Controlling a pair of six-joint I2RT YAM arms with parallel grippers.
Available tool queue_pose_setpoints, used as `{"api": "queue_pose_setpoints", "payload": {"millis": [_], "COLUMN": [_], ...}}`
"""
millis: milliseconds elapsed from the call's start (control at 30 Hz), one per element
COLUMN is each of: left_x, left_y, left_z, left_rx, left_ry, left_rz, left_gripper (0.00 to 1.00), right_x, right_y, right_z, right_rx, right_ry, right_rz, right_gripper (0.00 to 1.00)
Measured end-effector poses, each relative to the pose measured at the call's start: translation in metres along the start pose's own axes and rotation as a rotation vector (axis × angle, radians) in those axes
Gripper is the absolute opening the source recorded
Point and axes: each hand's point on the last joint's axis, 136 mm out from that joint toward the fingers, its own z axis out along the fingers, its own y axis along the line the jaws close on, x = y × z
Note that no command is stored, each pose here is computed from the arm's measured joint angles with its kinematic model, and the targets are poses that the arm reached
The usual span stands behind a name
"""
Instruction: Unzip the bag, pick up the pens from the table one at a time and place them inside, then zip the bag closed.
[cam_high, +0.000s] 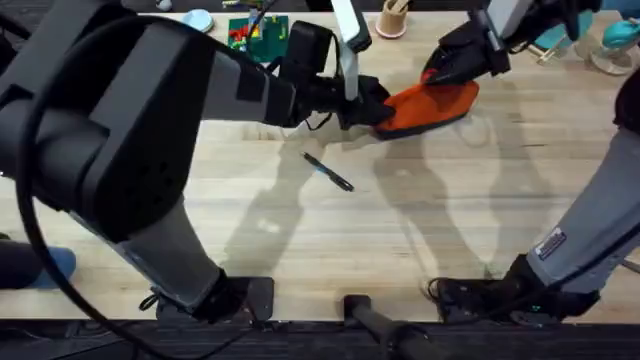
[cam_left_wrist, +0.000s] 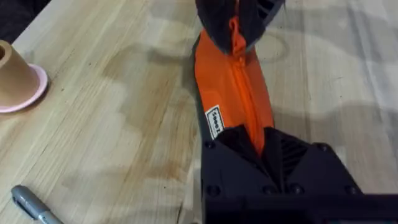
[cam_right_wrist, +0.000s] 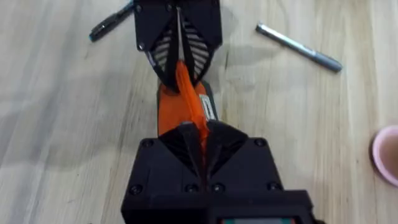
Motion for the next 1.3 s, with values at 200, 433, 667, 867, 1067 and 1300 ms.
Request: {"api": "queue_pose_setpoints", "payload": {"millis": [200, 433, 667, 867, 1067, 1300], "left_x": [0.0, 0.0, 0.0, 0.0, 0.0, 0.0], "left_y": [0.0, 0.0, -0.001, -0.001, -0.001, -0.001], "left_z": [0.0, 0.0, 0.0, 0.0, 0.0, 0.0], "left_rx": [0.001, 0.002, 0.003, 0.004, 0.006, 0.006], "left_ry": [0.0, -0.001, -0.001, -0.001, -0.001, -0.001], "left_rz": [0.0, 0.0, -0.001, -0.001, -0.001, -0.001], "left_gripper": [0.043, 0.043, 0.043, 0.043, 0.043, 0.043], "right_x": [-0.013, -0.023, -0.029, -0.032, -0.036, -0.045], "right_y": [0.002, 0.005, 0.008, 0.01, 0.009, 0.007], "right_z": [0.016, 0.028, 0.037, 0.043, 0.043, 0.041], "right_rx": [-0.037, -0.07, -0.095, -0.113, -0.108, -0.094], "right_ry": [-0.001, 0.005, 0.014, 0.024, 0.002, -0.039], "right_rz": [-0.038, -0.067, -0.088, -0.102, -0.098, -0.103], "right_gripper": [0.032, 0.031, 0.032, 0.032, 0.409, 0.994]}}
